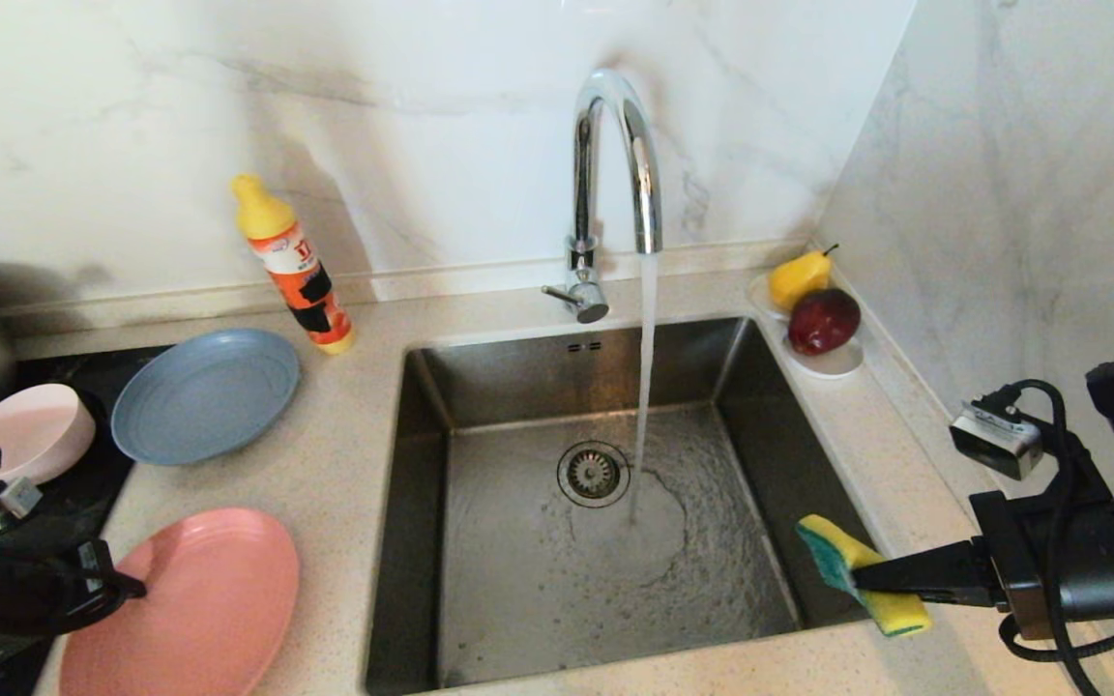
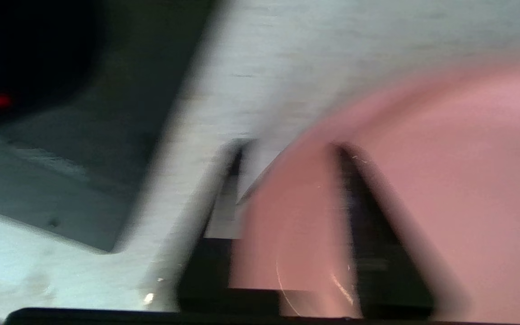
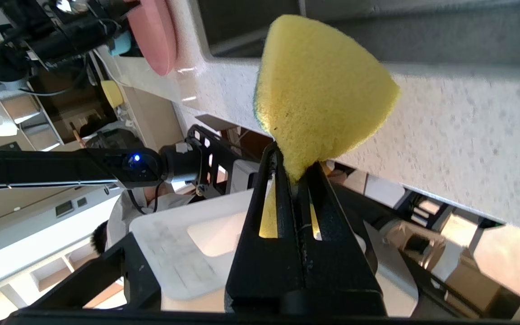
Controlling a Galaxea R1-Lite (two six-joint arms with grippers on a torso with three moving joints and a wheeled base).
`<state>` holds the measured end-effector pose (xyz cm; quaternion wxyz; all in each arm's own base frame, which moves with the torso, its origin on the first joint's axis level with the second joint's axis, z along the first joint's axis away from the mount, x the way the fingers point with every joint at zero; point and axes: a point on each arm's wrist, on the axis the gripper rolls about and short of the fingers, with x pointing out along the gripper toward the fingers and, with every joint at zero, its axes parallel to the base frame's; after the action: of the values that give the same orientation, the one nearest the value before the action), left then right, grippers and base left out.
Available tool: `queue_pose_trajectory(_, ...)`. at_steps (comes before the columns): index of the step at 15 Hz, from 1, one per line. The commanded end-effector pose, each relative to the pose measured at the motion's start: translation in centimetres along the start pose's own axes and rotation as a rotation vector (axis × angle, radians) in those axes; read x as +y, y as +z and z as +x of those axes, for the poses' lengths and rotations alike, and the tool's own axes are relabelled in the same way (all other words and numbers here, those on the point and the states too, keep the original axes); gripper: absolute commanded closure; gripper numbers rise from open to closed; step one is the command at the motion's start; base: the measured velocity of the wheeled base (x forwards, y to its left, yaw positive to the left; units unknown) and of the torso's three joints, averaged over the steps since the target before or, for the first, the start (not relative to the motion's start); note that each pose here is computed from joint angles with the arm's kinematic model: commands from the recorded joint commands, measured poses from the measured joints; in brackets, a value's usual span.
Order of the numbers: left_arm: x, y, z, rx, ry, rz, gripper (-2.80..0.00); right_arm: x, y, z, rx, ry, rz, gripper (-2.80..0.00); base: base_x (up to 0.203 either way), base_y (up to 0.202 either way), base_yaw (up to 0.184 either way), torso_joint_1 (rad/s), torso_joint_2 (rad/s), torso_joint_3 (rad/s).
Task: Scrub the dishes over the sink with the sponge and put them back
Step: Wash the plate
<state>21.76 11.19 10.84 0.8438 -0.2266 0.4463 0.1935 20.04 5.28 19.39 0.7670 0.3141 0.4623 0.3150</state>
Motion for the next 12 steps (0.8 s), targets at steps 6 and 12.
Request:
queue_pose_trajectory(6,1.6,-0.2,-0.8,0.01,0.03,0.006,0.0,-0.4,0.3,0.6,0.023,0.021,0.013,0.0,0.0,0.0,0.0,0.0,0.0,0.0)
queue_pose_trajectory(12,0.9,-0.4,-4.1,-0.078,-0.069,0.025,0.0,-0.5,0.2,0.6,0.028,0.02,0.015,0.0,0.0,0.0,0.0,0.0,0.0,0.0)
